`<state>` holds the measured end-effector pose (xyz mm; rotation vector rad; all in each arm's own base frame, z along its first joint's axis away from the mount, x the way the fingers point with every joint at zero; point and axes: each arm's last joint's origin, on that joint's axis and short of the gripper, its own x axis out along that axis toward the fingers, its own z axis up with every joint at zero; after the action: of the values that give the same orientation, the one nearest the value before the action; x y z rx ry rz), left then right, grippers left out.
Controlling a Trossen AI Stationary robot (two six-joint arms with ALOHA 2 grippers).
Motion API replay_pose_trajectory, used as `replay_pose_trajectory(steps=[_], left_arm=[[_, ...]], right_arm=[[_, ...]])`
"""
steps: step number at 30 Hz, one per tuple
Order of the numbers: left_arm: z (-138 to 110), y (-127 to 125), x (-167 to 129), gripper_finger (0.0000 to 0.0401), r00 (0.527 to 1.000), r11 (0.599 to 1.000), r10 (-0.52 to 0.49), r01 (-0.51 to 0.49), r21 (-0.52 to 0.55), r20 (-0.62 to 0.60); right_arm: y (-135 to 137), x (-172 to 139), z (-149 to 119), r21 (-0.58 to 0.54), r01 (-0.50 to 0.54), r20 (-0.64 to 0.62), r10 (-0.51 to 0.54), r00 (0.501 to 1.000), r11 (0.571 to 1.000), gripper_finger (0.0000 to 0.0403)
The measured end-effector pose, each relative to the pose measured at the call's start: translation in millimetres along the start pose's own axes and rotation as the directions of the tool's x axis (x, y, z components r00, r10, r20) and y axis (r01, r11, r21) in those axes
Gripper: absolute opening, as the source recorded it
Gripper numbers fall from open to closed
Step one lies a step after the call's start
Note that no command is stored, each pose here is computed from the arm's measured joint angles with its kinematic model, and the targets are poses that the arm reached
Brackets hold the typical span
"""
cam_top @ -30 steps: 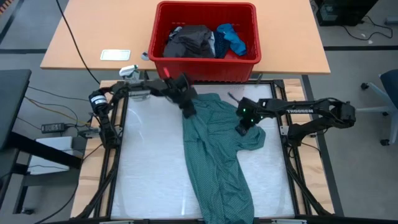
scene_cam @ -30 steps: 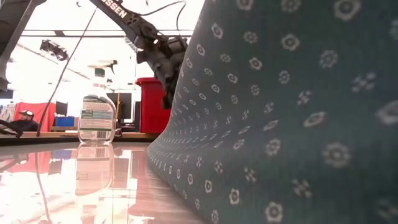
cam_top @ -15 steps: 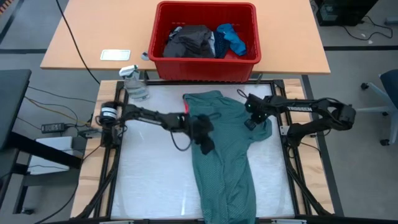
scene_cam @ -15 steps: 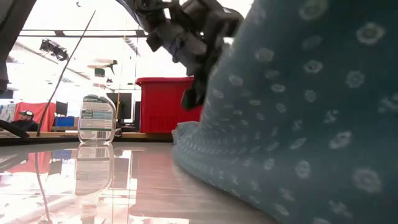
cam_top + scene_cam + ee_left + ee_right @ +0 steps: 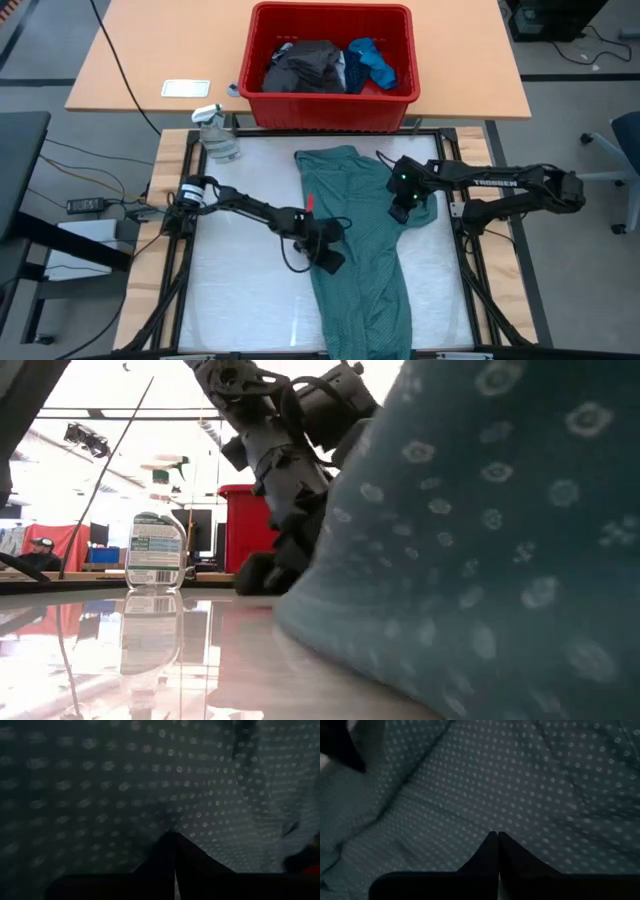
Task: Fold laundry
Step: Fold the green shirt
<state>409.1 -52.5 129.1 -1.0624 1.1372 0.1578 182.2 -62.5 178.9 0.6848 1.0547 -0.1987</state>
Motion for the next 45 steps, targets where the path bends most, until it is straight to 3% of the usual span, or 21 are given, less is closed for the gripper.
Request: replay_pose_trajectory(steps=[9,13,17,19,22,25,28,33,36,41,45], left_arm=[[38,59,-34,0.0002,0.974,0.979,0.179,-0.162,0.122,-0.139],[61,95,-63,0.0004,0.958,0.970,0.209,-0.177,0.167,-0.195],[75,122,-103,0.0010,0.949,0.960,0.257,-0.228,0.162,-0.184],[76,128,-126,0.0011,0.943,0.952,0.294,-0.274,0.139,-0.156],[71,118,-163,0.0011,0.952,0.951,0.294,-0.282,0.128,-0.088],[53,91,-181,0.0012,0.960,0.949,0.279,-0.271,0.161,-0.029],[28,56,-183,0.0012,0.964,0.943,0.266,-0.265,0.199,0.027],[-34,-13,-146,0.0015,0.981,0.942,0.178,-0.194,0.272,0.082],[-80,-47,-125,0.0026,0.987,0.956,0.111,-0.138,0.258,0.117],[-161,-83,-100,0.0078,0.970,0.977,0.007,-0.058,0.203,0.242],[-209,-96,-61,0.0138,0.953,0.976,-0.085,0.021,0.216,0.292]], right_arm=[[5,7,2,0.029,0.088,0.035,-0.089,0.995,0.996,0.0007],[-4,16,4,0.033,0.209,0.025,-0.210,0.977,0.977,0.0007],[-20,28,6,0.046,0.376,-0.016,-0.376,0.926,0.925,0.0007],[-27,34,6,0.055,0.433,-0.048,-0.431,0.901,0.900,0.0006],[-29,39,5,0.065,0.432,-0.094,-0.426,0.900,0.899,0.0005],[-19,43,-5,0.099,0.344,-0.209,-0.318,0.925,0.934,0.0006],[2,45,-17,0.130,0.173,-0.305,-0.127,0.944,0.976,0.0007],[45,47,-27,0.105,-0.168,-0.351,0.195,0.916,0.980,0.0008],[53,39,-33,0.050,-0.185,-0.338,0.191,0.922,0.981,0.0008],[54,17,-32,-0.108,-0.118,-0.182,0.097,0.978,0.987,0.0008],[61,3,-36,-0.361,-0.127,-0.096,0.098,0.991,0.924,0.0020]])
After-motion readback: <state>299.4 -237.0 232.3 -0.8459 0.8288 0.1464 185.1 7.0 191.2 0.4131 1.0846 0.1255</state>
